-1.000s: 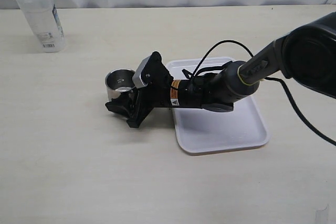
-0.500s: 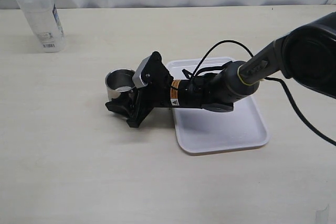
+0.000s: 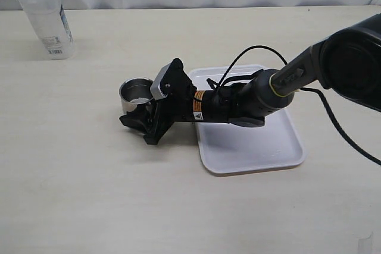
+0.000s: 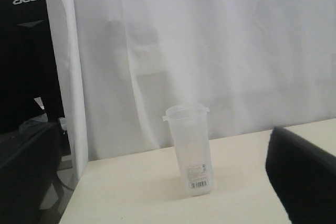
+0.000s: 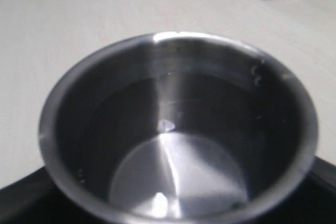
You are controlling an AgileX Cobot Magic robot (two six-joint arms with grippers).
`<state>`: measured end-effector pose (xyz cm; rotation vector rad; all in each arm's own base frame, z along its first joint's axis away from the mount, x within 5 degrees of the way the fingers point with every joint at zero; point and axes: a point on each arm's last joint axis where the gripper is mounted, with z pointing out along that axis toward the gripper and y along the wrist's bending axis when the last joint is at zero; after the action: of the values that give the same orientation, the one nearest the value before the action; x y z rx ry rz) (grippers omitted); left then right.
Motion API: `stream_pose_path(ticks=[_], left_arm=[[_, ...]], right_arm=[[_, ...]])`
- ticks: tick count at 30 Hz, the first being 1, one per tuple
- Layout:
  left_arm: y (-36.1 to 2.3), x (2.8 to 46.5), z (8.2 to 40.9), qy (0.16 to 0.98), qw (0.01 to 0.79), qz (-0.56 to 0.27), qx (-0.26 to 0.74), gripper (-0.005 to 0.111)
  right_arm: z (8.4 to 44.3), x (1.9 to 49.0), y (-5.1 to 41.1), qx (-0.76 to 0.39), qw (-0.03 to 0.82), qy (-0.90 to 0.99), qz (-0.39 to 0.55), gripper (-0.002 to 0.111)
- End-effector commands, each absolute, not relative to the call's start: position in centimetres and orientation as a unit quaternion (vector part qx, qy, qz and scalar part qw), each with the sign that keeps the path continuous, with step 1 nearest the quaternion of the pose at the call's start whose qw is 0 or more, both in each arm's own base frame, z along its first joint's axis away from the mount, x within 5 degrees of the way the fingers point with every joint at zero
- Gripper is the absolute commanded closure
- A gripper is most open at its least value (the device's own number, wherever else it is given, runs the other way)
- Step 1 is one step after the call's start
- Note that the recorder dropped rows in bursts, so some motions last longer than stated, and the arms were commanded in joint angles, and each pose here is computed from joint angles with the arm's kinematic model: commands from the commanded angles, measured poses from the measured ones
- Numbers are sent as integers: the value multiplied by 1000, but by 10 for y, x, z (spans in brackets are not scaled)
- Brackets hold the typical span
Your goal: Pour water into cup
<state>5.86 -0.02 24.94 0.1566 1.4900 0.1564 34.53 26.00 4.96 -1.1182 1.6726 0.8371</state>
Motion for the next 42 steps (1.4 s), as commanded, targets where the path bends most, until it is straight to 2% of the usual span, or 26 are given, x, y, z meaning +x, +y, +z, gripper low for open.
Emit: stream_pose_path(ticks=[1, 20, 35, 42], left_arm=[[-1, 54, 238, 672, 735, 64, 69, 2], [-1, 56, 207, 697, 714, 45, 57, 2], [-1, 54, 185, 780, 624, 19, 40, 2], [-1, 54, 185, 780, 624, 17, 39, 2]], right_arm=[[51, 346, 260, -452, 466, 680, 341, 104], [51, 346, 260, -452, 466, 680, 341, 104], [51, 346, 260, -452, 466, 680, 341, 104], [51, 346, 260, -452, 466, 680, 341, 104]])
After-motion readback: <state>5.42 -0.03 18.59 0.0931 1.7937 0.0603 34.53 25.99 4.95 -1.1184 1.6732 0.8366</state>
